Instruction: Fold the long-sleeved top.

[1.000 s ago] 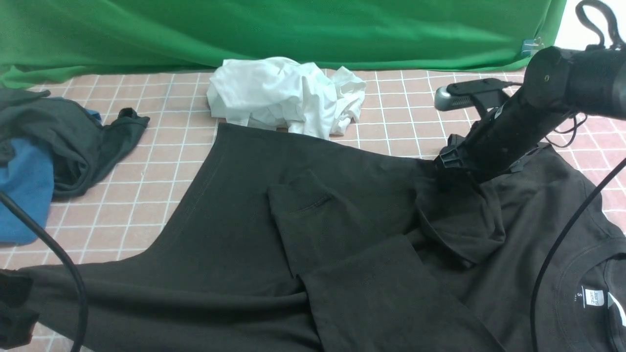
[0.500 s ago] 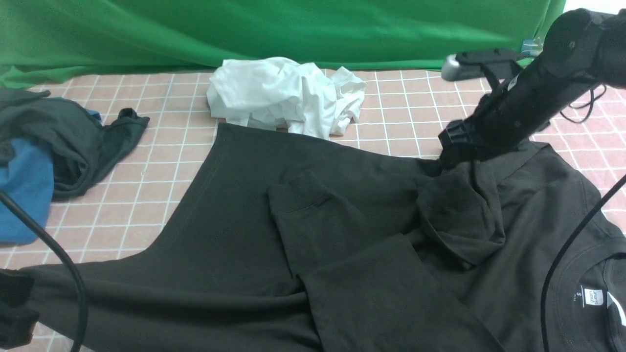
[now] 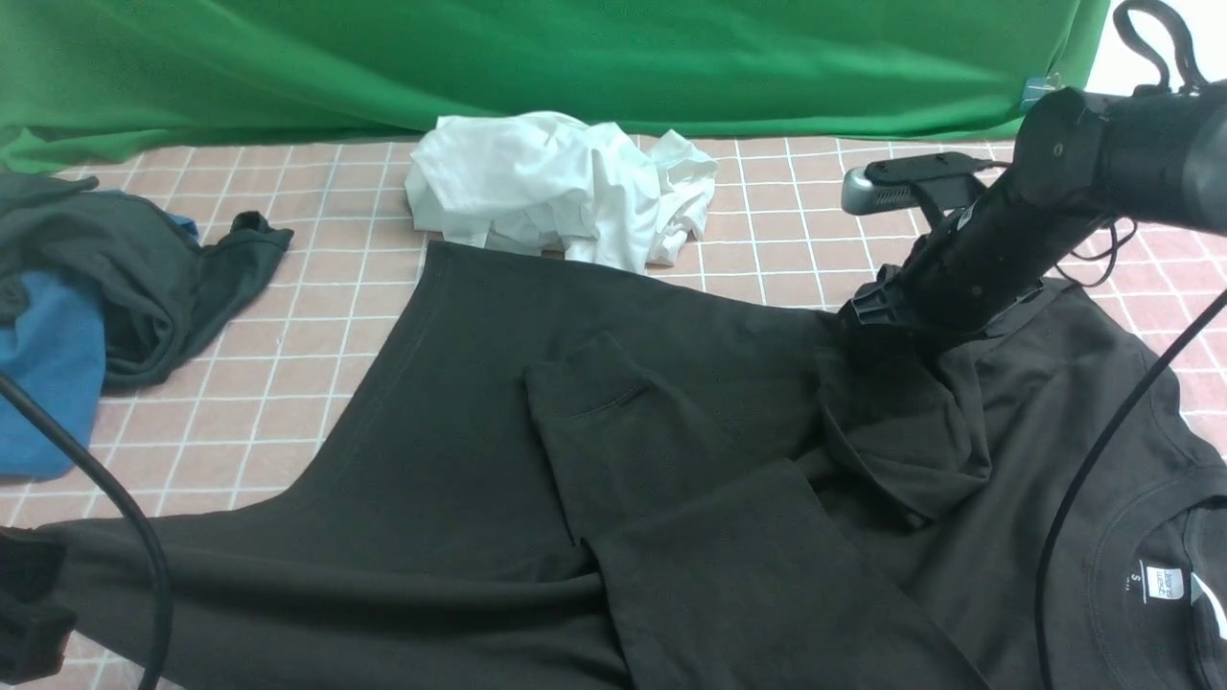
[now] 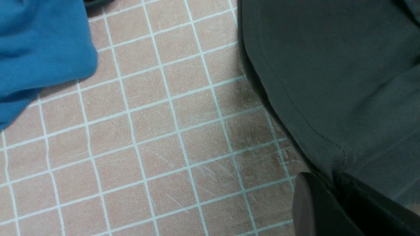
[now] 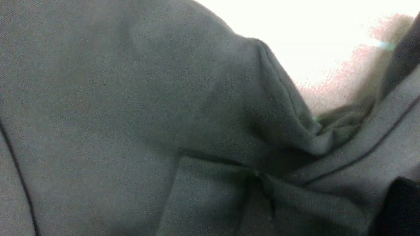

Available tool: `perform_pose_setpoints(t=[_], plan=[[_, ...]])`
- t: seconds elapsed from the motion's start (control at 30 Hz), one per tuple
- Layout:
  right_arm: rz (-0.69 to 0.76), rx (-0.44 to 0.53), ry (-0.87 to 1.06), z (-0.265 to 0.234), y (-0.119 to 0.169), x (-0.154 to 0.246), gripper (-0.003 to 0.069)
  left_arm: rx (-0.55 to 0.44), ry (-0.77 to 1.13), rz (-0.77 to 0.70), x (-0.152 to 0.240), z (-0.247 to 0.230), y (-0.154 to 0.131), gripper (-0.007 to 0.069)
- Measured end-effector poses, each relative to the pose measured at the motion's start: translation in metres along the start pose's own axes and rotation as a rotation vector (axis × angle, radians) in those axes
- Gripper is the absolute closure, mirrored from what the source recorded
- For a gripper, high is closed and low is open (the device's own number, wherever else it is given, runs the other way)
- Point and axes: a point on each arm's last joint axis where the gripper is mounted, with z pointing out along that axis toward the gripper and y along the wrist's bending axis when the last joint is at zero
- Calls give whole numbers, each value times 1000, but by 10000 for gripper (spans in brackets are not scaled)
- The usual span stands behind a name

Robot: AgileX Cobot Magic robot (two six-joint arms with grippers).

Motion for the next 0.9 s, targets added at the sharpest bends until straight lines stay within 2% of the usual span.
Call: perform_pose_setpoints(t=[0.07, 0.2, 0.23, 0.33, 0.37, 0.53, 0.77, 0.9], plan=[[1, -3, 9, 0, 0, 1, 203, 0, 0, 0, 0, 0, 0, 590], [-23, -9, 35, 0, 1, 3, 388, 1, 0, 0, 0, 0, 0, 590], [-25, -10, 36, 0, 1, 3, 398, 1, 0, 0, 0, 0, 0, 590], [-43, -14, 53, -1, 1, 5, 547, 1, 0, 0, 0, 0, 0, 590], [-48, -16, 56, -4, 2, 5, 564, 2, 0, -1, 0, 0, 0, 590], [-85, -18, 1, -38, 8, 3, 563, 2, 0, -1, 0, 0, 0, 590], [-233, -1, -196, -136, 25, 8, 563, 2, 0, 1, 0, 0, 0, 590], [-289, 16, -289, -174, 31, 15, 563, 1, -5, 1, 0, 0, 0, 590]])
